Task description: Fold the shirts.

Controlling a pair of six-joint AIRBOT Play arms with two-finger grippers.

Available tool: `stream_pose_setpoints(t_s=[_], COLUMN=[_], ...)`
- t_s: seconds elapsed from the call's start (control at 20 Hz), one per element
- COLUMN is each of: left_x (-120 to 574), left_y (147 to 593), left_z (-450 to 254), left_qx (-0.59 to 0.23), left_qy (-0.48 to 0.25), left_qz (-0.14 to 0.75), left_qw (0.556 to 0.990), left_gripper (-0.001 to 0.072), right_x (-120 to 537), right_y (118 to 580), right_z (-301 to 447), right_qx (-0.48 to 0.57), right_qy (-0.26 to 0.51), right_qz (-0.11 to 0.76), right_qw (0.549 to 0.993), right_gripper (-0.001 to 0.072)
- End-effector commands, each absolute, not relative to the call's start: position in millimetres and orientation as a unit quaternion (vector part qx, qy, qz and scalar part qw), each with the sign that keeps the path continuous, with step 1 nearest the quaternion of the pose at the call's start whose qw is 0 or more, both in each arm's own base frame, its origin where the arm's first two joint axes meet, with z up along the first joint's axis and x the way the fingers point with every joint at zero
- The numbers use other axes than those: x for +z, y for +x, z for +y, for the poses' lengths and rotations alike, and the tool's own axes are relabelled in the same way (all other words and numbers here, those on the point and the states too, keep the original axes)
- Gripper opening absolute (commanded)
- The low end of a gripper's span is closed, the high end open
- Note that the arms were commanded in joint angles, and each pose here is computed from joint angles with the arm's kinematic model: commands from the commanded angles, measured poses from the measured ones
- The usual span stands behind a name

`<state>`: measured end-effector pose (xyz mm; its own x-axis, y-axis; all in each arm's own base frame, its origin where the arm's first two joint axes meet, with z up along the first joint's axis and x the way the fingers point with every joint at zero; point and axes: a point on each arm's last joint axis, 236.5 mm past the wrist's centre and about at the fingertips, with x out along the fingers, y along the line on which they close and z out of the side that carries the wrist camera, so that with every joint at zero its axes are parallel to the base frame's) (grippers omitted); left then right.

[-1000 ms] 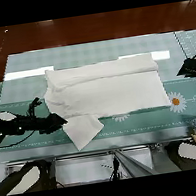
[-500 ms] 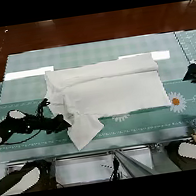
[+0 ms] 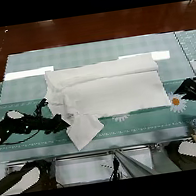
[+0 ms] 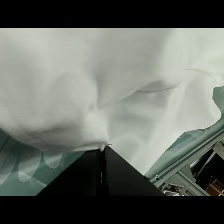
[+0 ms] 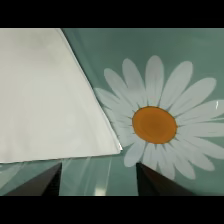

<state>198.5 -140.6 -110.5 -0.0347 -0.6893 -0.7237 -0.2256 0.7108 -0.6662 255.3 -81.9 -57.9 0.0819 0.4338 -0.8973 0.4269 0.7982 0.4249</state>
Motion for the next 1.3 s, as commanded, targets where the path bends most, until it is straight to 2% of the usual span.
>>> stream_pose_setpoints(t_s=[0.0,0.3,0.45,0.55,0.65,0.8,0.95,1.1,1.25], left_x=[-109.6,-109.6,-109.1,-105.2,-95.3,-63.0,-7.5,60.9,106.2], left_y=[199.0,199.4,201.9,210.2,227.8,265.7,313.4,365.2,408.9], left_z=[-140.5,-140.3,-139.7,-138.8,-137.0,-135.7,-133.9,-125.9,-96.7], left_qx=[-0.19,-0.19,-0.198,-0.205,-0.214,-0.239,-0.269,-0.284,-0.249], left_qy=[-0.332,-0.332,-0.323,-0.316,-0.307,-0.29,-0.264,-0.229,-0.226], left_qz=[0.693,0.693,0.688,0.68,0.665,0.632,0.581,0.503,0.431], left_qw=[0.611,0.612,0.619,0.629,0.646,0.678,0.721,0.783,0.837], left_gripper=[0.0023,0.0023,0.0023,0.0023,0.0023,0.0023,0.0023,0.0023,0.0023], right_x=[-76.9,-106.3,-113.5,-109.4,-94.2,-64.8,-26.7,26.3,84.0], right_y=[259.6,244.7,248.9,259.0,279.6,303.9,333.7,400.7,474.1], right_z=[-69.3,-57.0,-47.6,-43.2,-31.0,-15.7,1.0,9.0,-21.9], right_qx=[0.004,-0.014,-0.012,-0.001,0.041,0.098,0.162,0.17,0.09], right_qy=[0.349,0.37,0.391,0.404,0.425,0.448,0.387,0.309,0.29], right_qz=[0.654,0.655,0.638,0.62,0.582,0.538,0.532,0.472,0.352], right_qw=[0.671,0.659,0.664,0.673,0.692,0.707,0.736,0.808,0.885], right_gripper=[0.0517,0.0508,0.0334,0.0165,0.0039,0.0025,0.0025,0.0024,0.0024])
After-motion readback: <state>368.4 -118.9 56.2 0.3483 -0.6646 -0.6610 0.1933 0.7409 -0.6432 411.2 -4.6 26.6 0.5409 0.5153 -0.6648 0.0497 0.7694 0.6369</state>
